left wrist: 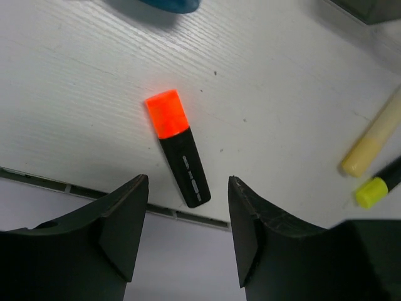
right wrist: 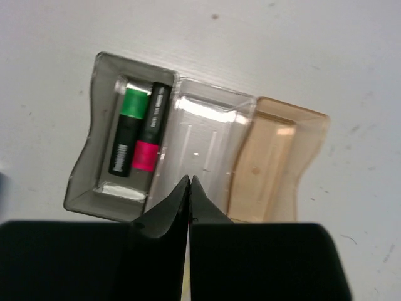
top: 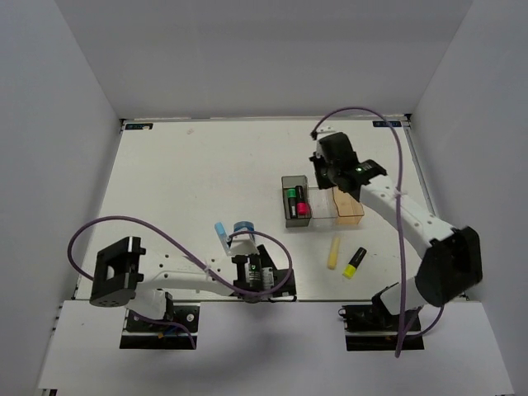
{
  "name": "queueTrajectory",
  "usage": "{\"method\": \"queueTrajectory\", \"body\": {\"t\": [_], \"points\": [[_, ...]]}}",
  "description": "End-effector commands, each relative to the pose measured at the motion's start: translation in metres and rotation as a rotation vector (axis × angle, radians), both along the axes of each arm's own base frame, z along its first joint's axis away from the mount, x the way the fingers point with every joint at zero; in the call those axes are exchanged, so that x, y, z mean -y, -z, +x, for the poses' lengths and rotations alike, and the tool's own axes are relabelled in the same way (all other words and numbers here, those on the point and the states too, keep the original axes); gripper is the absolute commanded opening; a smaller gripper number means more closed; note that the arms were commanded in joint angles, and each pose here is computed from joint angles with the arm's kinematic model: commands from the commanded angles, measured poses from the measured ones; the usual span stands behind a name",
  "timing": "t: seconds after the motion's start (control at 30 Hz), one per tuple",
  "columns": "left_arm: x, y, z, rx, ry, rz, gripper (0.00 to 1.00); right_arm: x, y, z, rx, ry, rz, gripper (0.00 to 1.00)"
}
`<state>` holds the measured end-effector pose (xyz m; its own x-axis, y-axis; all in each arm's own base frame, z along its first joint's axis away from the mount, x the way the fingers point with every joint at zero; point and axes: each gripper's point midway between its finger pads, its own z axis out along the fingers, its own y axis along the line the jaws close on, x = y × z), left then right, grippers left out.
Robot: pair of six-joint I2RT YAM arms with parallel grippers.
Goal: Sort the stationery into containers
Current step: Grab a piece of stationery with the left arm
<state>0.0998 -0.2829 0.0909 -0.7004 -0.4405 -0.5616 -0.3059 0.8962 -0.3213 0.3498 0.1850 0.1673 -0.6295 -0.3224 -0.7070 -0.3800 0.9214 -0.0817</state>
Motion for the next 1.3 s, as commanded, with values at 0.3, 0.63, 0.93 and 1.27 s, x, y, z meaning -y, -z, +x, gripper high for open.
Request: {"method": "queueTrajectory", "body": {"t": [0.3,0.63,0.93,1.27], "points": [[0.019,0.047,0.016,-0.264,-0.284,-0.129,0.68,0.066,-0.003,-0.040,0.006,0.147,0.136,0.28],[0.021,0.073,0.017,-0.329,-0.300,-0.014,0.68,0.074,0.008,-0.054,-0.044,0.148,0.212,0.32],[-0.001,0.098,-0.009,-0.457,-0.290,0.121,0.66,0.076,-0.003,-0.058,-0.043,0.159,0.295,0.32],[0.000,0.107,-0.026,-0.564,-0.228,0.285,0.57,0.079,-0.010,-0.062,-0.033,0.168,0.341,0.32]]}}
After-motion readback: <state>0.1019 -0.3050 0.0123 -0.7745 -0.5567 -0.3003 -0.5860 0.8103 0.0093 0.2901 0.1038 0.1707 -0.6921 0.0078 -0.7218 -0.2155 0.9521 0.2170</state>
